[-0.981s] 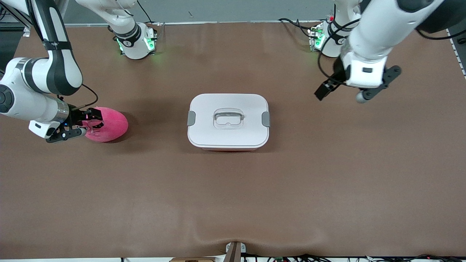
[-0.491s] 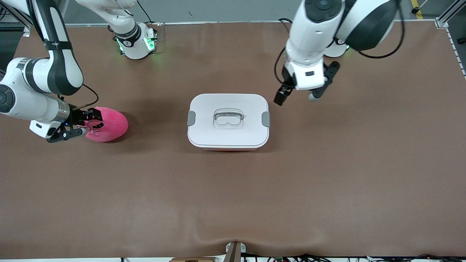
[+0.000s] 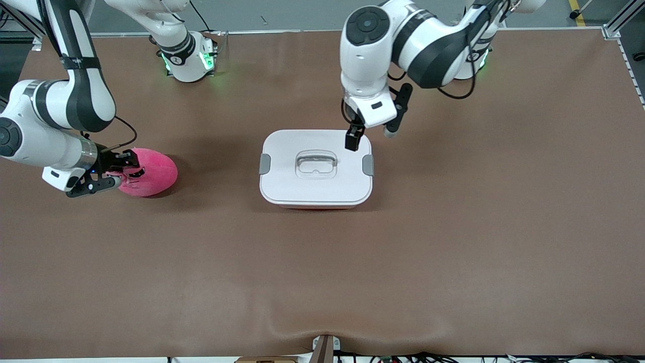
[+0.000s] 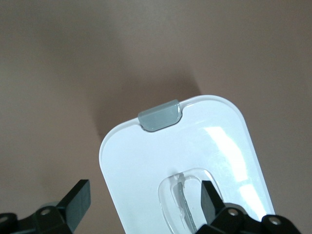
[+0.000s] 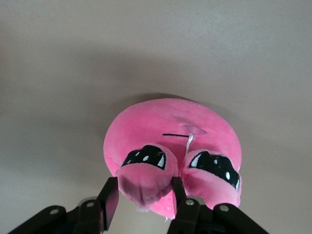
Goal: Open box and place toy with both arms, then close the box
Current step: 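Grasp the plush toy with the right gripper while the left gripper reaches the lid, then lower the left gripper onto the lid handle and grasp it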
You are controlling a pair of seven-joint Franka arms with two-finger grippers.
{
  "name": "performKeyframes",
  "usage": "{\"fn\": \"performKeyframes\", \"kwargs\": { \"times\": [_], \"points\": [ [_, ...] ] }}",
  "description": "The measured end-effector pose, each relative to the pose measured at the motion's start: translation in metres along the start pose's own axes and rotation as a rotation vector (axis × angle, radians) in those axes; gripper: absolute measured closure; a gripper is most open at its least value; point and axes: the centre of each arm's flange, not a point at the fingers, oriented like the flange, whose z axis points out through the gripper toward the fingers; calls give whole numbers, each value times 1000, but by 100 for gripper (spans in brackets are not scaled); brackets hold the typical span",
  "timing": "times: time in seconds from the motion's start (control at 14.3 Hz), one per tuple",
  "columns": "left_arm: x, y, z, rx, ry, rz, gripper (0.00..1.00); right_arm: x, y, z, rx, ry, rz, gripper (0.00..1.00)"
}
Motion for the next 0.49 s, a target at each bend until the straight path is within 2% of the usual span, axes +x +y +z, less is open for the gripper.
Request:
{"fn": "performKeyframes", "kwargs": {
  "times": [0.07, 0.14, 0.28, 0.49],
  "points": [
    [-11, -3, 6, -2, 13, -25, 0, 0, 0, 0, 0, -1, 0, 49],
    [-20, -5, 11, -8, 20, -52, 0, 0, 0, 0, 1, -4, 0, 56],
    [-32, -6, 18, -29, 36, -107, 0, -1, -1, -1, 3, -7, 0, 77],
    [-49, -10, 30, -60, 78, -178, 0, -2, -2, -3, 2, -8, -3, 86]
  ]
}}
